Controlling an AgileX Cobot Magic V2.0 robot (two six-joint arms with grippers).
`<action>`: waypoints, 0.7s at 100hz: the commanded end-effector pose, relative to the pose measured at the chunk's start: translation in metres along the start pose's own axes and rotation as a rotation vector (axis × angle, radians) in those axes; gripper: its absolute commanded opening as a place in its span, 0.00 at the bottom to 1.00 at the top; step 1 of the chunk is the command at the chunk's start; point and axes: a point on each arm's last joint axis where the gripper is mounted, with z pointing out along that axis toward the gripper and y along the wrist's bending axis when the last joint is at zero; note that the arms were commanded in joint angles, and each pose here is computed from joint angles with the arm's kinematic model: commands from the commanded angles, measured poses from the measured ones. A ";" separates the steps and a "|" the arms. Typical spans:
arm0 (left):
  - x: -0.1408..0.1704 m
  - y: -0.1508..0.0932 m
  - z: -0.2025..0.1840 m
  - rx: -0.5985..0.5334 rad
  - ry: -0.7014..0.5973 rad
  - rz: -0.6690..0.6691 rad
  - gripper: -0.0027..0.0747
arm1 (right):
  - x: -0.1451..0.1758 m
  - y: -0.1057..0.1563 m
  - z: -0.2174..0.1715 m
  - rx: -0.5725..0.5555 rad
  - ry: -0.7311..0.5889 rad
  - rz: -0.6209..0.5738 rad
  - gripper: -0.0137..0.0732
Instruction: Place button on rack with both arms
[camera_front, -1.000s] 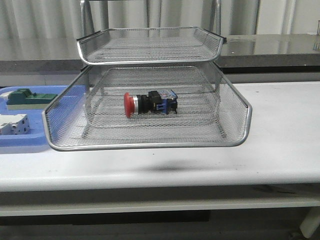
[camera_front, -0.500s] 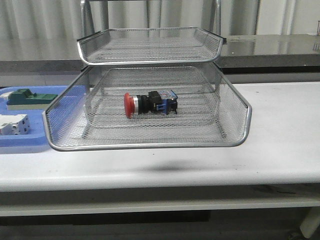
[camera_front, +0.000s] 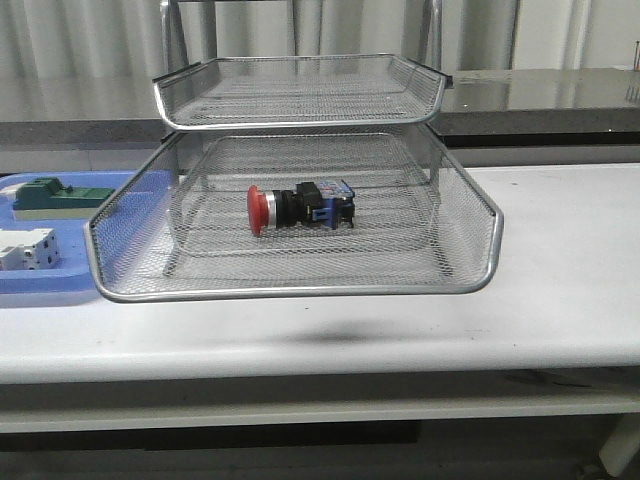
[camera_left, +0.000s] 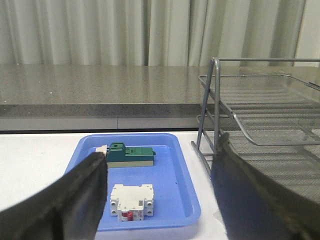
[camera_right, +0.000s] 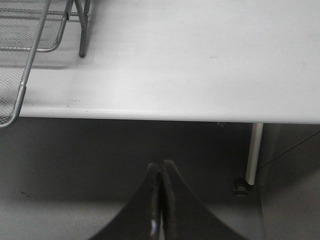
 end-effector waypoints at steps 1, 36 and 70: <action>-0.016 0.004 -0.001 -0.051 -0.095 -0.027 0.56 | -0.012 -0.001 -0.007 0.011 -0.088 -0.012 0.08; -0.018 0.006 -0.001 -0.070 -0.123 -0.027 0.03 | -0.012 -0.001 -0.007 0.011 -0.088 -0.012 0.08; -0.018 0.006 -0.001 -0.071 -0.123 -0.025 0.01 | -0.013 -0.001 -0.007 0.009 -0.100 -0.011 0.08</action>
